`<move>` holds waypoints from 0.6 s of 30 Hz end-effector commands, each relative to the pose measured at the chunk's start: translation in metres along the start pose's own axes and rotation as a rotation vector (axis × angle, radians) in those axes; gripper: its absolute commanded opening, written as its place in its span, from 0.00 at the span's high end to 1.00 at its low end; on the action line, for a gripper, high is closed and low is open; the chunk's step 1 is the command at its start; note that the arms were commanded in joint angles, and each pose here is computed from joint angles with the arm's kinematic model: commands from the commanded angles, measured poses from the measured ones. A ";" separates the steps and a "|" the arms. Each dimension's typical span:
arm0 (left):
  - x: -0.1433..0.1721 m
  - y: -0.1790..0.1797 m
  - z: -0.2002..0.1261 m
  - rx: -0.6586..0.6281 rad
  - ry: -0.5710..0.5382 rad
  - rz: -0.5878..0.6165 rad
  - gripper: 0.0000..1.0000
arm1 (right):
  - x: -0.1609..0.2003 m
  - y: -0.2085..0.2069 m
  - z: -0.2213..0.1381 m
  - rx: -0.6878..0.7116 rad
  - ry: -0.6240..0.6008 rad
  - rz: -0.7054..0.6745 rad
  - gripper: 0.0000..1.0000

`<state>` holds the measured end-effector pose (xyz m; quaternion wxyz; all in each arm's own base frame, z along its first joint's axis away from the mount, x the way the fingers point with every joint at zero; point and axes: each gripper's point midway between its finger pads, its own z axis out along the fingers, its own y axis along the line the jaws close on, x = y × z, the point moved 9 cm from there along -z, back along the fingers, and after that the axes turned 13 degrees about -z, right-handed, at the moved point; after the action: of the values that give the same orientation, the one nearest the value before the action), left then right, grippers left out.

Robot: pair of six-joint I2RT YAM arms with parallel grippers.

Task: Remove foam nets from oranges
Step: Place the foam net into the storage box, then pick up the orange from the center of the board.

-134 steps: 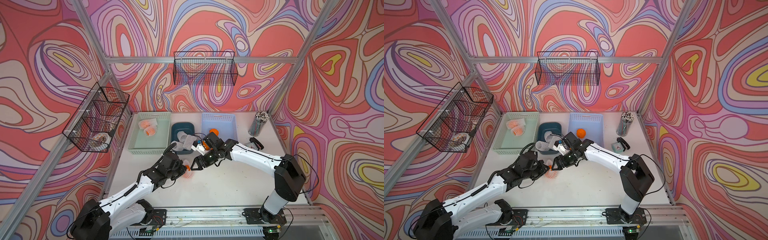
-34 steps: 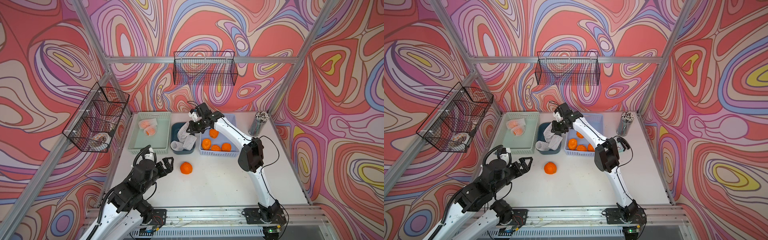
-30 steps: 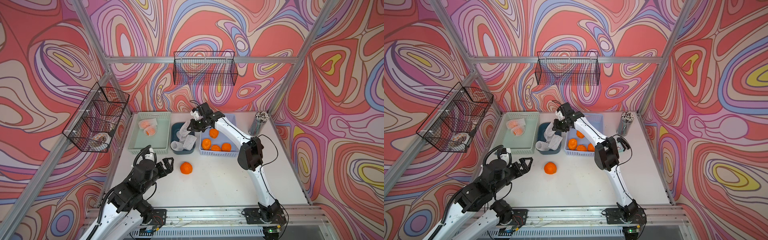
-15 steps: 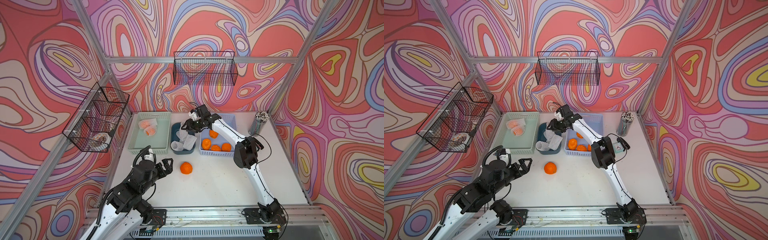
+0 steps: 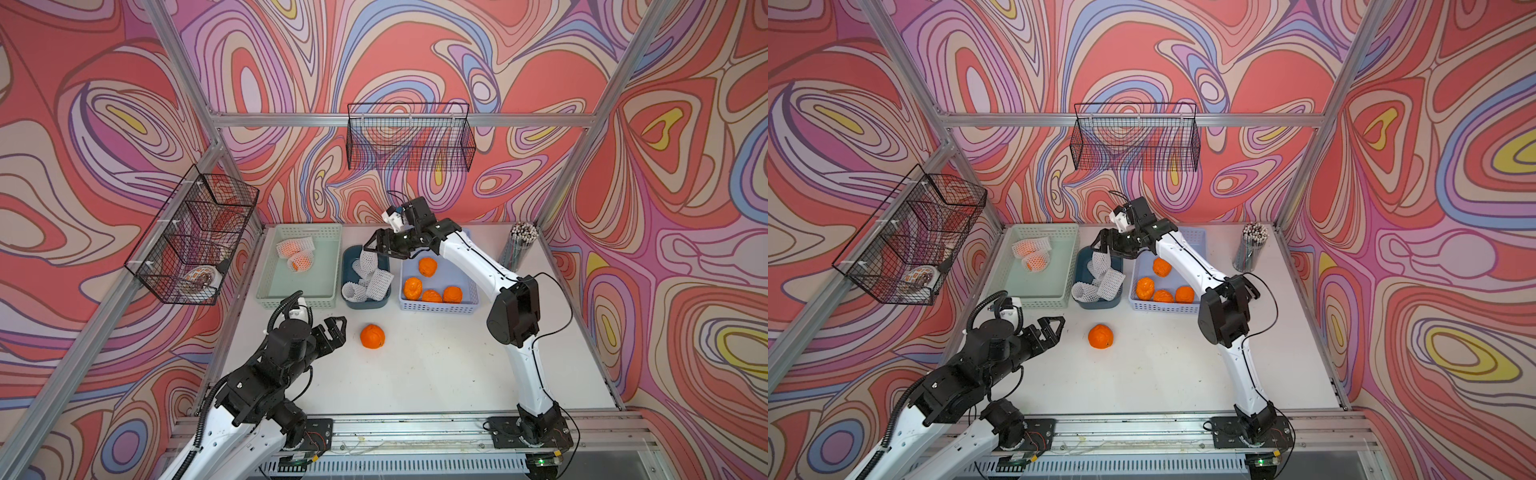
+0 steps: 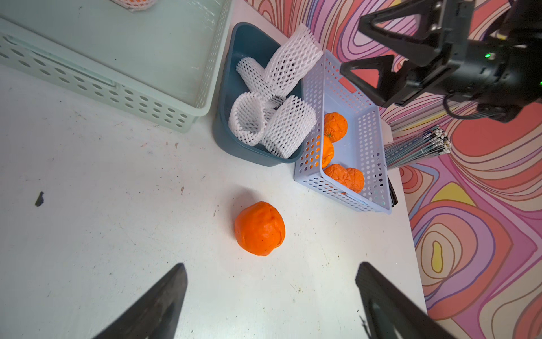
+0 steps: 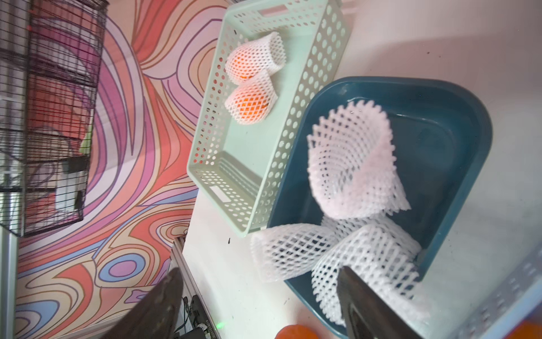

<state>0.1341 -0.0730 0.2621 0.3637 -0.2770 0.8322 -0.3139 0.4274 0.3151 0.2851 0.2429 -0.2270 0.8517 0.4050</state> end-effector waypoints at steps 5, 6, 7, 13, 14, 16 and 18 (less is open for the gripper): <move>0.001 0.002 0.007 -0.021 0.009 -0.009 0.07 | 0.019 0.009 -0.030 0.053 0.040 -0.031 0.15; 0.001 0.002 0.007 -0.022 0.009 -0.009 0.07 | 0.023 0.010 -0.034 0.063 0.045 -0.033 0.15; 0.002 0.003 0.007 -0.024 0.012 -0.008 0.07 | 0.027 0.009 -0.036 0.070 0.050 -0.033 0.15; 0.004 0.006 0.009 -0.033 0.016 -0.008 0.07 | 0.052 0.015 -0.045 0.039 0.105 -0.024 0.16; 0.004 0.007 0.010 -0.036 0.018 -0.008 0.07 | 0.057 0.016 -0.046 0.038 0.116 -0.024 0.16; 0.006 0.009 0.011 -0.043 0.022 -0.012 0.07 | 0.068 0.020 -0.048 0.031 0.138 -0.023 0.16; 0.007 0.011 0.013 -0.050 0.026 -0.016 0.08 | 0.082 0.029 -0.048 0.018 0.175 -0.030 0.16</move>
<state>0.1371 -0.0756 0.2503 0.3494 -0.2789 0.8419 -0.3021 0.3577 0.2756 0.2688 0.1800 -0.2444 0.8802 0.3650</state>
